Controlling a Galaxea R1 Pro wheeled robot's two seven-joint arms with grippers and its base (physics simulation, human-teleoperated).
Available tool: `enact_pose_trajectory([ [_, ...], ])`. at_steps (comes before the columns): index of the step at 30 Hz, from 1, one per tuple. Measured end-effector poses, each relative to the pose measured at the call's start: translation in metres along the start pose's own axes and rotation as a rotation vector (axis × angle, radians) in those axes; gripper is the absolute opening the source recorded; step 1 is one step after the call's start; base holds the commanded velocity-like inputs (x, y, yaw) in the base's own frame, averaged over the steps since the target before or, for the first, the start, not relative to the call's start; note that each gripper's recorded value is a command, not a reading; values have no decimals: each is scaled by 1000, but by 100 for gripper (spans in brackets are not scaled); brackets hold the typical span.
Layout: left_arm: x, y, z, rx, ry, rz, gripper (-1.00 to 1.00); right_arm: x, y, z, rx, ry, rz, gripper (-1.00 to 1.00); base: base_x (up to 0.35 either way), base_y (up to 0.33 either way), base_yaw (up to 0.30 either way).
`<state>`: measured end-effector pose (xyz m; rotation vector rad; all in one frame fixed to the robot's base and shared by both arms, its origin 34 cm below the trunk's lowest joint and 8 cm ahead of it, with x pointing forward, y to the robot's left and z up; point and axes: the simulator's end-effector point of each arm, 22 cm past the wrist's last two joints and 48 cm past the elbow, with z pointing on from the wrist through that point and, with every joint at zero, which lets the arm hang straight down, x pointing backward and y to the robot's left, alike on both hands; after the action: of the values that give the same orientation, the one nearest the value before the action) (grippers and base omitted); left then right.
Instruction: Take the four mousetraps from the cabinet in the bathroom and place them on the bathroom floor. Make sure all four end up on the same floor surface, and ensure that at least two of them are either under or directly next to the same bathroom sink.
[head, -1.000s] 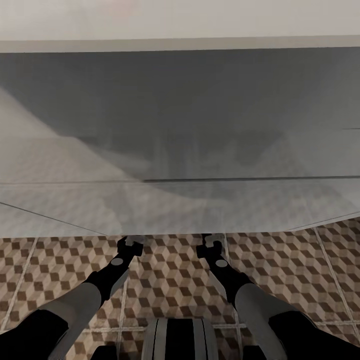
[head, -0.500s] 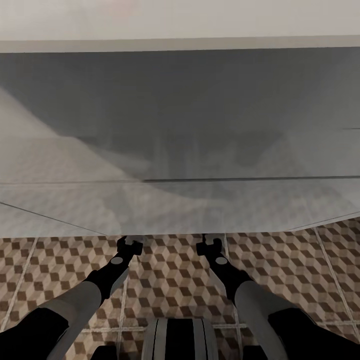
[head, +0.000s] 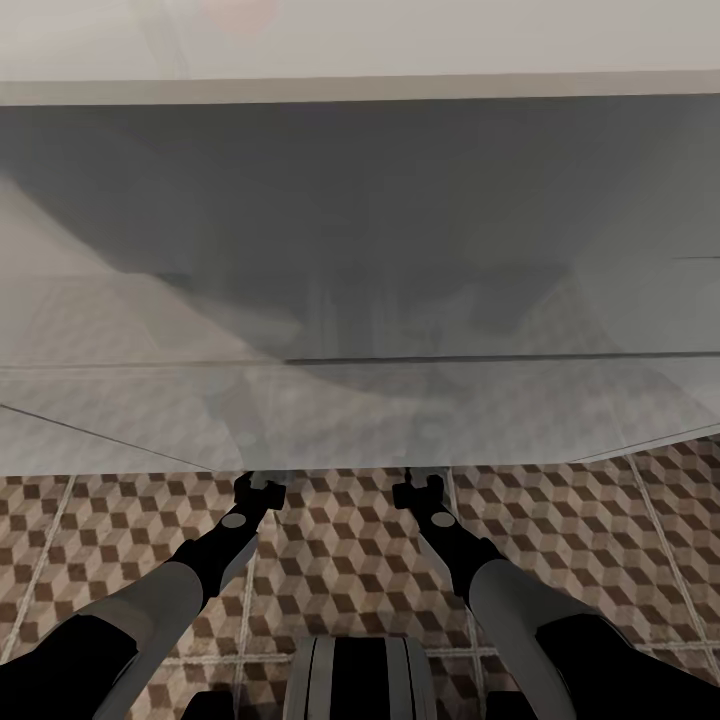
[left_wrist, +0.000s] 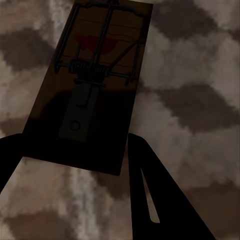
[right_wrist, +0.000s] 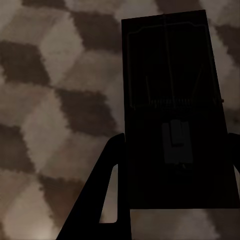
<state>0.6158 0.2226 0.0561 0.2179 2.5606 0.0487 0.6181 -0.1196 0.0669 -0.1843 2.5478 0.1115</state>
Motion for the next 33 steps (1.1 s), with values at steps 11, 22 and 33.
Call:
enact_pose_trajectory([
  [11, 3, 1, 0, -1, 6, 0, -100, 7, -1, -1, 6, 15, 25, -100, 0, 0, 0],
  [22, 5, 1, 0, -2, 10, 0, -100, 21, -1, -3, 5, 42, 22, -100, 0, 0, 0],
  [33, 5, 1, 0, -3, 11, 0, -100, 21, 0, -3, 1, 43, 22, -100, 0, 0, 0],
])
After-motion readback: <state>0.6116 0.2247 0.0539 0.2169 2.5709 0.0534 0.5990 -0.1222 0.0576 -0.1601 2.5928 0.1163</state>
